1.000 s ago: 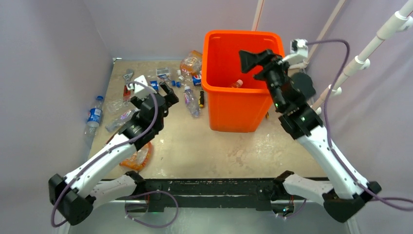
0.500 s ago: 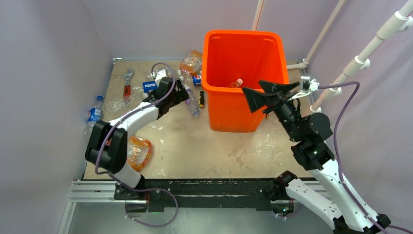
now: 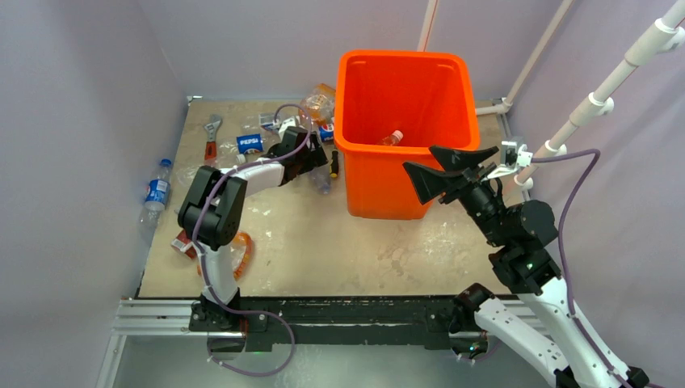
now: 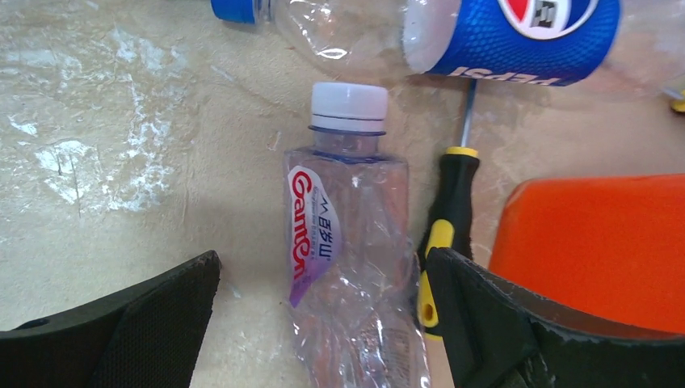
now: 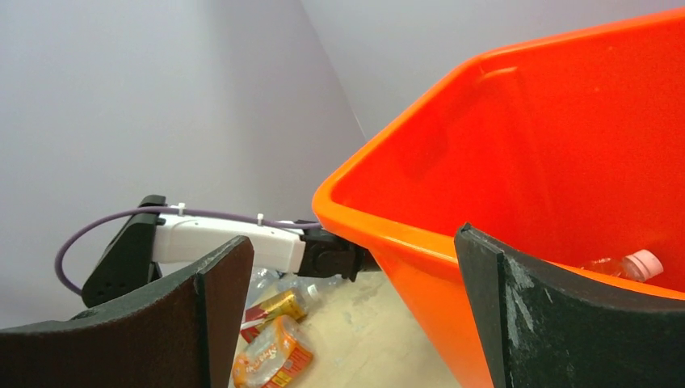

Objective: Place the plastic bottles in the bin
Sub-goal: Place the plastic bottle in the trash bin.

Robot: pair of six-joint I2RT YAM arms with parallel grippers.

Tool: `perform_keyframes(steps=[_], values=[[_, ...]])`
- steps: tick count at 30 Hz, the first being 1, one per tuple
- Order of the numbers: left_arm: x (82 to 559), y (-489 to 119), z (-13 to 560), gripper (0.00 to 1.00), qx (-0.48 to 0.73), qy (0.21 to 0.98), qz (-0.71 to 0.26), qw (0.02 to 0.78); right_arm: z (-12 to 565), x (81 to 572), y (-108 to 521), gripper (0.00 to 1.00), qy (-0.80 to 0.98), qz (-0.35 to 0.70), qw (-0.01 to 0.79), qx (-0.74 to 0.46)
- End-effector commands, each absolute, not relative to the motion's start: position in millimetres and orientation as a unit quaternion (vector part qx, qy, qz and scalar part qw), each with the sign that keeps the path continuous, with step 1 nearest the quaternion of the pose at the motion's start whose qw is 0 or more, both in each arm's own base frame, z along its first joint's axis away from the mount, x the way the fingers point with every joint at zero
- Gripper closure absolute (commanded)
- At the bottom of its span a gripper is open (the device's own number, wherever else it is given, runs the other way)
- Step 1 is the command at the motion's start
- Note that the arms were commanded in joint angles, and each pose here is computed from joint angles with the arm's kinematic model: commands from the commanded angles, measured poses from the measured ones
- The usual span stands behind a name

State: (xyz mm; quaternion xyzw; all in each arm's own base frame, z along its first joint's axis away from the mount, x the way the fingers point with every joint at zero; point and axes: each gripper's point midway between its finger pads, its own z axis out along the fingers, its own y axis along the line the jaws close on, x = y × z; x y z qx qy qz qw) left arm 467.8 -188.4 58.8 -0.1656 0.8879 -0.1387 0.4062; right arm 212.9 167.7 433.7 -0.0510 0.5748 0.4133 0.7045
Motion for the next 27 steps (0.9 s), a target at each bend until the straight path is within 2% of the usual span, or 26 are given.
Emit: perform_keyframes(steps=[1,7,17,19,22,27], values=[[486.1,-190.5,65.1,0.01,-0.161,0.882,-0.127,0.424,437.4,207.5,172.6,0.02,0.571,0.423,0.700,-0.069],[487.6,-193.3,49.9,0.01,-0.143,0.895,-0.078,0.415,432.2,212.5,174.6,0.02,0.577,0.417,0.699,-0.071],[471.7,-178.6,19.5,0.20,-0.158,0.905,-0.034,0.393,433.9,213.5,172.0,0.02,0.578,0.408,0.703,-0.070],[467.8,-178.4,16.5,0.27,-0.158,0.906,-0.038,0.391,435.1,212.5,172.4,0.02,0.578,0.410,0.702,-0.072],[464.0,-180.5,16.9,0.50,-0.157,0.906,-0.049,0.390,437.4,211.1,171.2,0.02,0.578,0.409,0.702,-0.071],[460.3,-182.3,35.8,0.76,-0.156,0.901,-0.066,0.400,439.8,210.4,169.2,0.02,0.577,0.406,0.705,-0.070]])
